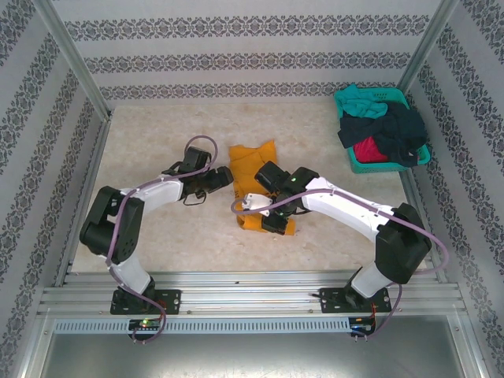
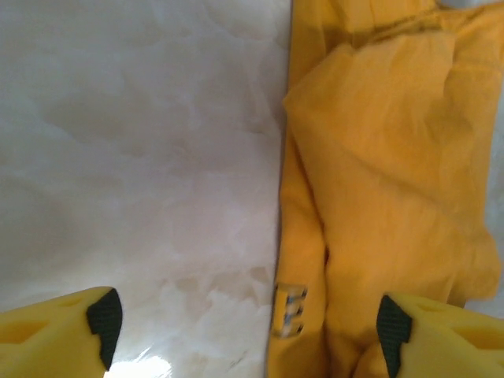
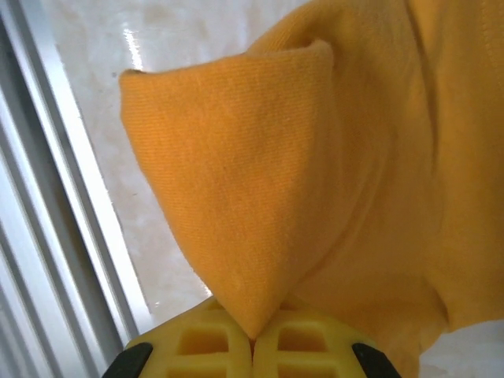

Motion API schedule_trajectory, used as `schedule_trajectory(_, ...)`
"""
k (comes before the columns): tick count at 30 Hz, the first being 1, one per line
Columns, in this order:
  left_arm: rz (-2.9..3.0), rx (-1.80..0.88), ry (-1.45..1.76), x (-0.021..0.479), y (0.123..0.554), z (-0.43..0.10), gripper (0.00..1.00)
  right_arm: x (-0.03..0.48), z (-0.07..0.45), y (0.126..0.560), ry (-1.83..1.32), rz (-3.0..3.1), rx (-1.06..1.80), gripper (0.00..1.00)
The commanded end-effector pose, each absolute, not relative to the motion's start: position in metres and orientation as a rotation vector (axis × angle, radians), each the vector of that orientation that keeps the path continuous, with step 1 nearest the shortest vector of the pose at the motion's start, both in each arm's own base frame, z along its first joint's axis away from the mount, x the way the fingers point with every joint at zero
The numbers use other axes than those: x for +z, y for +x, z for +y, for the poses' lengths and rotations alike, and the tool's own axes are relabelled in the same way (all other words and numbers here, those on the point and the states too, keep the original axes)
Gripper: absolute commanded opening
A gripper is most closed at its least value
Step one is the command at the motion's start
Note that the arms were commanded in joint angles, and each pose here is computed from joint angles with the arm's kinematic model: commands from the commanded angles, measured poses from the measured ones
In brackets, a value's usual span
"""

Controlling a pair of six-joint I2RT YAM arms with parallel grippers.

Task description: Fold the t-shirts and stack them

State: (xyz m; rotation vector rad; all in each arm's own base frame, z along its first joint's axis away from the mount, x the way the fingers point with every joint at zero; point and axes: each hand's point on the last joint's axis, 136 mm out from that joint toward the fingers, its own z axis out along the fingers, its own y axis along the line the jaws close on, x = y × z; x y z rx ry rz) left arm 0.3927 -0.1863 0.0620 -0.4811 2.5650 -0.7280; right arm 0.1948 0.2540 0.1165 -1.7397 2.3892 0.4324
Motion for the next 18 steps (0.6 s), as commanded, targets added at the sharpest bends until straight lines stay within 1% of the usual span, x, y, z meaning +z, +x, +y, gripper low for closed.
schedule_trajectory(1, 2.534, -0.868, -0.562, 0.066, 0.406, -0.207, 0.75, 0.138, 0.256, 0.183, -1.791, 2.373, 0.499, 0.0)
schedule_trajectory(2, 2.54, -0.875, -0.571, 0.063, 0.407, -0.208, 0.68, 0.14, 0.257, 0.184, -1.802, 2.369, 0.491, 0.0)
schedule_trajectory(4, 2.554, -0.885, -0.582, 0.057, 0.408, -0.211, 0.59, 0.142, 0.257, 0.187, -1.815, 2.362, 0.482, 0.0)
schedule_trajectory(7, 2.577, -0.918, -0.596, 0.05, 0.407, -0.215, 0.49, 0.144, 0.26, 0.192, -1.829, 2.346, 0.471, 0.0)
schedule_trajectory(11, 2.594, -0.966, -0.606, 0.042, 0.407, -0.223, 0.31, 0.149, 0.264, 0.204, -1.839, 2.316, 0.458, 0.0)
schedule_trajectory(18, 2.646, -1.021, -0.584, 0.027, 0.402, -0.231, 0.1, 0.158, 0.269, 0.237, -1.847, 2.288, 0.411, 0.0)
